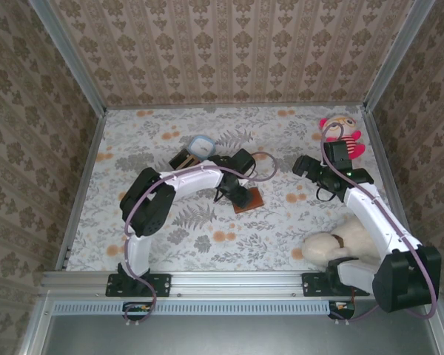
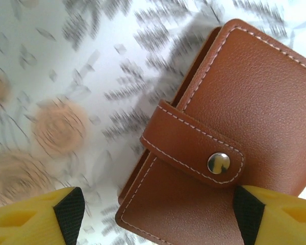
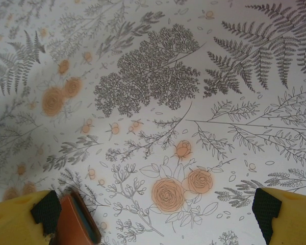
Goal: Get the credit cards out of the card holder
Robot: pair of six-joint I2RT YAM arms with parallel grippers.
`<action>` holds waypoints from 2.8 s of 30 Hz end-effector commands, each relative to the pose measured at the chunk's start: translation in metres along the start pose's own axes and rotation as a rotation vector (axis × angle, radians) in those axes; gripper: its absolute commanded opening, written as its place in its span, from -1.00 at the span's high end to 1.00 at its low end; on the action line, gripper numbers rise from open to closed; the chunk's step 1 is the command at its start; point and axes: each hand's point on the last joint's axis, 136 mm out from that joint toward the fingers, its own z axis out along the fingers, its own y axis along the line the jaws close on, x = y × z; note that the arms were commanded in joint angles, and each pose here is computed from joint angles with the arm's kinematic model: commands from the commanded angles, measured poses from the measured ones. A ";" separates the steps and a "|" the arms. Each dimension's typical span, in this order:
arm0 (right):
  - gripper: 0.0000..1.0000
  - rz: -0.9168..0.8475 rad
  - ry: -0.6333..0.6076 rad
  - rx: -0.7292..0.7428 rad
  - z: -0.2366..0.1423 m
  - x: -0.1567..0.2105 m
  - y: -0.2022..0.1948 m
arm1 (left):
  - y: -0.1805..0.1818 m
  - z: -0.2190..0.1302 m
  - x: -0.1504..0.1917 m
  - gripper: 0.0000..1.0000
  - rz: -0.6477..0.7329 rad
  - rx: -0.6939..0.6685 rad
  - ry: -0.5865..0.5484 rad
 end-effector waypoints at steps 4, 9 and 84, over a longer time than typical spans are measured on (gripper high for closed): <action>-1.00 -0.010 0.081 -0.091 0.015 0.014 0.024 | 0.009 -0.032 -0.020 -0.58 -0.149 0.031 -0.112; -0.88 -0.112 0.185 -0.121 0.044 0.041 0.065 | 0.029 -0.061 -0.002 -0.57 -0.428 0.124 -0.210; 0.15 -0.241 0.604 -0.205 0.085 0.179 0.118 | -0.017 -0.018 0.048 -0.05 -0.979 0.548 -0.141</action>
